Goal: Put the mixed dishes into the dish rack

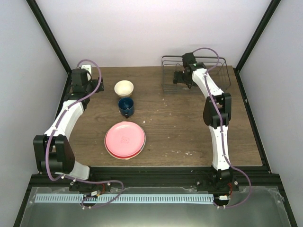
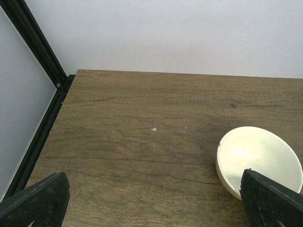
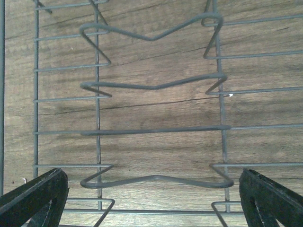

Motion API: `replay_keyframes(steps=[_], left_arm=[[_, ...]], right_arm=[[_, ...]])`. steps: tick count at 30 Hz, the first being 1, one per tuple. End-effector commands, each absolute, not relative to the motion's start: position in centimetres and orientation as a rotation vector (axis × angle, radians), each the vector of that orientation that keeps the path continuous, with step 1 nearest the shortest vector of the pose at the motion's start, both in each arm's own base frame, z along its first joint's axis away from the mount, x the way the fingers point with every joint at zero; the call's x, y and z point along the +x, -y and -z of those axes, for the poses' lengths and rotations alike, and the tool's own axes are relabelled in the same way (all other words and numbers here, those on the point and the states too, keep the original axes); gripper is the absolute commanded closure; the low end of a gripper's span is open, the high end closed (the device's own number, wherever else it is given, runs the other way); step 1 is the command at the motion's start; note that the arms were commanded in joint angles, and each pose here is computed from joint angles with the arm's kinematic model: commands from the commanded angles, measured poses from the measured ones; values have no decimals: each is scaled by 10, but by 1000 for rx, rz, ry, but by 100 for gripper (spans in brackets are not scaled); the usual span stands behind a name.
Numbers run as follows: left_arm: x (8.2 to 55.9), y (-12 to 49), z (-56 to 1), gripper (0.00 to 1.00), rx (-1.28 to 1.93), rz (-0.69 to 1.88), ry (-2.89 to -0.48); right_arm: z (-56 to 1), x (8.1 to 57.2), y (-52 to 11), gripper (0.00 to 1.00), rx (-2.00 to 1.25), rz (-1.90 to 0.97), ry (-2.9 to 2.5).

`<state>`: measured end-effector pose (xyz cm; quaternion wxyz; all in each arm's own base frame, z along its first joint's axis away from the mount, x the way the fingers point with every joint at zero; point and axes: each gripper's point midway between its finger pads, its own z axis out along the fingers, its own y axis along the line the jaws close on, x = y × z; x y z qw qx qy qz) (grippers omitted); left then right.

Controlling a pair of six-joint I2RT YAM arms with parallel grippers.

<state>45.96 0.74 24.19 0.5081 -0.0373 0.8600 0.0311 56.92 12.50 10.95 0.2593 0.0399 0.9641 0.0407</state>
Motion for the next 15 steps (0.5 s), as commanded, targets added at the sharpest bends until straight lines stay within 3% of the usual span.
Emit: replay_keyframes(steps=[1,15], left_arm=[[462,-5,-230,0,-93,-68,-2095],[468,1,-218,0,-92,-20,-2118]], right_arm=[[-82,557,-132,0,111,-58,-2688],[-76,519,-131,0,179,93,-2766]])
